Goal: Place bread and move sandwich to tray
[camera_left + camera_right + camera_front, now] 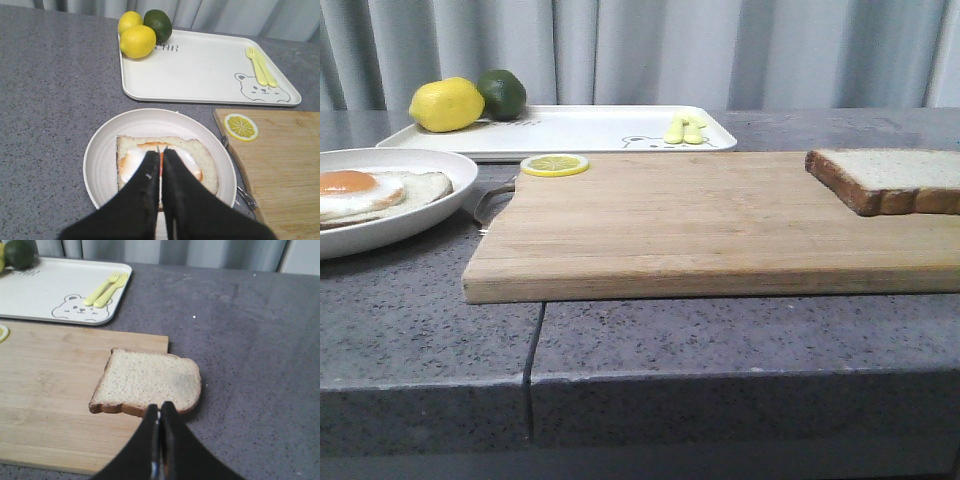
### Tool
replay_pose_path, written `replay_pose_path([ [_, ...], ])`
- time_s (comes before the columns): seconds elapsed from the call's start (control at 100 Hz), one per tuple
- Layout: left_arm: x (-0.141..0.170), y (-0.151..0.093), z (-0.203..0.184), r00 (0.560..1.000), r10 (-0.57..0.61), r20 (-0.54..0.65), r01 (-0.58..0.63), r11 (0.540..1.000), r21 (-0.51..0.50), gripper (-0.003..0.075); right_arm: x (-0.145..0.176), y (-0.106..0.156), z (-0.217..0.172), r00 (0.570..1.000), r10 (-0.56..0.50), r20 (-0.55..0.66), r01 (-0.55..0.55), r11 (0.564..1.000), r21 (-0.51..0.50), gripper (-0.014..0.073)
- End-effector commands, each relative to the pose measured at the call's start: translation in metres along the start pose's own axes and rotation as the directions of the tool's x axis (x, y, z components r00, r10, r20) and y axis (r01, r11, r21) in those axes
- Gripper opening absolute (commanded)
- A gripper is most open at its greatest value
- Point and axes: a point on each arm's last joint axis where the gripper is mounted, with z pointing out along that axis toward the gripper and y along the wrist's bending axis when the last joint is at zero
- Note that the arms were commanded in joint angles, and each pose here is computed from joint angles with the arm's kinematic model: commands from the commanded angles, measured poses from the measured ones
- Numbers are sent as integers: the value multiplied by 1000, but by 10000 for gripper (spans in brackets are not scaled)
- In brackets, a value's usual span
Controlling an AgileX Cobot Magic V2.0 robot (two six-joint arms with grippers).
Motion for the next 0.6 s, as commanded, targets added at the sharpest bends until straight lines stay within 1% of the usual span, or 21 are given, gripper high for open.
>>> replay_pose_path([
  [0.0,-16,-4,0,997,-17,77,16,1000,20,-19,-19,-1,10,1000,7,20,-7,1000,5,-67],
  [0.16,-16,-4,0,997,-15,78,14,1000,20,-18,-15,0,23,997,51,-59,-53,998,-24,-67],
  [0.25,-16,-4,0,997,-15,78,14,1000,20,-10,-15,1,24,996,70,-60,-72,997,-34,-67],
  [0.3,-16,-4,0,997,-15,78,14,1000,20,14,-15,1,24,996,73,-58,-75,997,-36,-64],
  [0.38,-16,-4,0,997,-15,78,14,1000,20,90,-15,1,24,996,74,-58,-77,996,-37,-48],
  [0.45,-16,-4,0,997,-15,78,14,1000,20,171,-15,1,24,995,76,-58,-78,996,-38,11],
  [0.53,-16,-4,0,997,-15,78,14,1000,20,267,-15,2,24,995,77,-58,-79,996,-38,131],
  [0.59,-16,-4,0,997,-15,78,14,1000,20,329,-15,2,24,995,81,-56,-83,996,-41,243],
])
